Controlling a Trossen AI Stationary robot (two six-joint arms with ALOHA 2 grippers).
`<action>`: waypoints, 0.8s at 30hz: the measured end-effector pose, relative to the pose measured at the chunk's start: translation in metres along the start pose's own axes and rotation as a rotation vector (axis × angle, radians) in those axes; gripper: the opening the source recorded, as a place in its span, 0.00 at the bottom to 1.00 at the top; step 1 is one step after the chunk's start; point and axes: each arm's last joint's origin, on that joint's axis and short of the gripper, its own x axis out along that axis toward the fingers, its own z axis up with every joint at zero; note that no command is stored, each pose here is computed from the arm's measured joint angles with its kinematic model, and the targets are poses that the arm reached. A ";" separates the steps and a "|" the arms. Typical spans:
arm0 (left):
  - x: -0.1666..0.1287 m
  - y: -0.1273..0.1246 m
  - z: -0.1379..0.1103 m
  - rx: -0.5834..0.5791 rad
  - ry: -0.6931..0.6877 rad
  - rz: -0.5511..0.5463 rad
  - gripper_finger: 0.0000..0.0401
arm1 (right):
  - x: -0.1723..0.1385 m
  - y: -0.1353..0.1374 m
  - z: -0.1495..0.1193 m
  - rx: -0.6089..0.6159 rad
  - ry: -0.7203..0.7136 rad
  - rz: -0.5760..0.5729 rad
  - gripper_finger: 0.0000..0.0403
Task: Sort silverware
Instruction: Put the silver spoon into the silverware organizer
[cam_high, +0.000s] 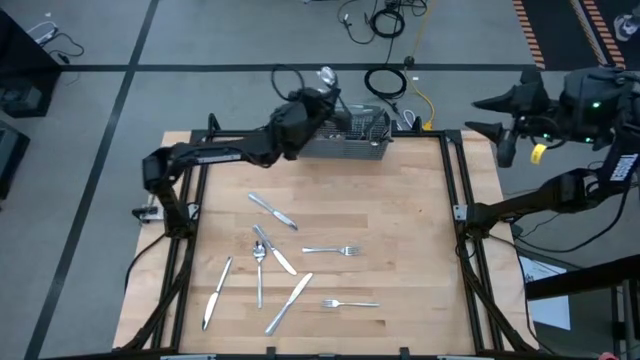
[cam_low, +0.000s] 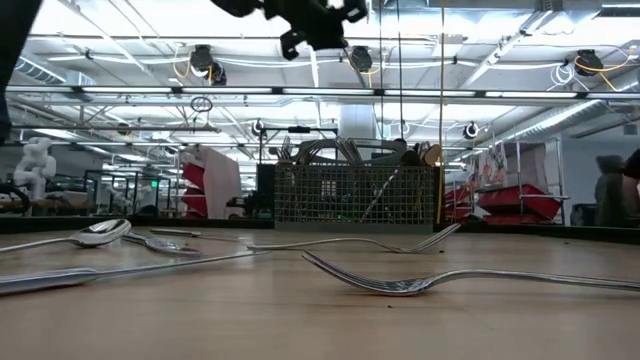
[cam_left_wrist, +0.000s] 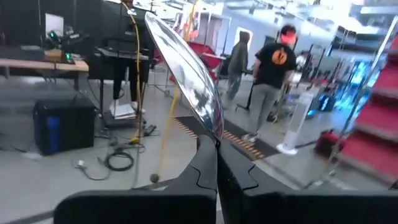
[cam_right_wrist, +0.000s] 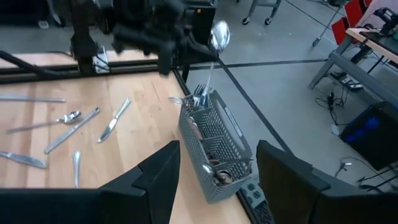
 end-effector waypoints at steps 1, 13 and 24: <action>0.006 -0.005 -0.006 0.031 0.006 0.007 0.00 | -0.002 0.000 -0.001 0.010 -0.004 -0.002 0.49; 0.067 -0.054 -0.063 0.305 0.005 0.030 0.00 | -0.005 -0.001 -0.002 0.054 -0.012 0.003 0.49; 0.088 -0.061 -0.115 0.292 0.000 0.036 0.00 | -0.005 -0.001 -0.002 0.059 -0.012 0.003 0.49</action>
